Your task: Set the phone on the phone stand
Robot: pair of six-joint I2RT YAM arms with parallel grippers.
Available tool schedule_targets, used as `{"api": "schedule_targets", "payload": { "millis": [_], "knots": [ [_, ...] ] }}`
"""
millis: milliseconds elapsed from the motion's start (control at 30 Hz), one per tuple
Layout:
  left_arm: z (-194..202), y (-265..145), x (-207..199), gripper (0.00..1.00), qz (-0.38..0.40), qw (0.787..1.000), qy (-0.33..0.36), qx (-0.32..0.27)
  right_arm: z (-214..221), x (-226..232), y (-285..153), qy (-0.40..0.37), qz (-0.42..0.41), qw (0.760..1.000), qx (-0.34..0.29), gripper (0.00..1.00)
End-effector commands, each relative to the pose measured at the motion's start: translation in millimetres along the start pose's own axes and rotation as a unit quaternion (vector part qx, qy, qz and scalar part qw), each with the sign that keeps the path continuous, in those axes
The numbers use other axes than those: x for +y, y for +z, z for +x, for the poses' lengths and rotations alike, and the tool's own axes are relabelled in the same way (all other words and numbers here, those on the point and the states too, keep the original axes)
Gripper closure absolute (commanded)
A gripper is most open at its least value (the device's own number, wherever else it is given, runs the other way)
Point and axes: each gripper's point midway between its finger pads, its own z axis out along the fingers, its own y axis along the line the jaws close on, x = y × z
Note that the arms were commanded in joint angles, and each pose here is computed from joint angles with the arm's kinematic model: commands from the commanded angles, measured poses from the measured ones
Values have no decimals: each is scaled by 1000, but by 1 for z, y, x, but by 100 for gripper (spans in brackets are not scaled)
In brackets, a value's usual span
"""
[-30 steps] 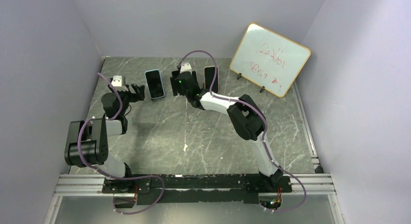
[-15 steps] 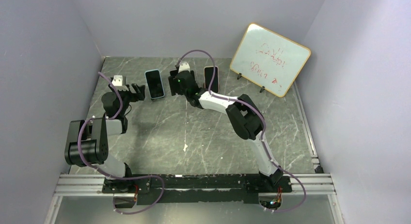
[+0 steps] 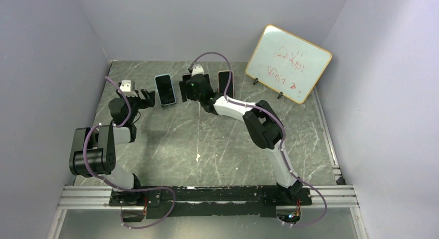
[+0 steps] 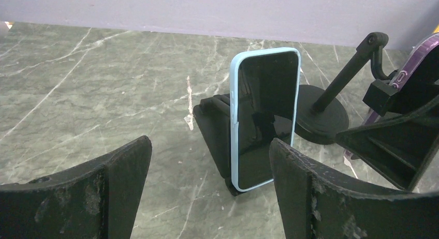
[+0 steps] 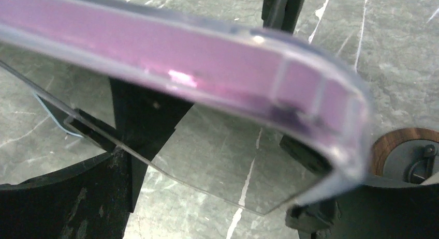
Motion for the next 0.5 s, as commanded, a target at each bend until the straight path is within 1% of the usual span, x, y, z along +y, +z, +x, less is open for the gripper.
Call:
{"api": "schedule_targets", "payload": {
  "millis": [0,133,333,467],
  "knots": [
    [-10,7,-7,12,17,1000,12,-12,-26,-1,-21,7,-14,1000,-14,0],
    [-10,7,-6,12,15,1000,13,-10,-30,4,-34,13,-37,999,-7,0],
    [-10,7,-5,12,13,1000,14,-8,-24,12,-54,6,-75,997,14,0],
    [-11,7,-6,12,14,1000,15,-8,-23,5,-69,1,-71,997,16,0]
  ]
}}
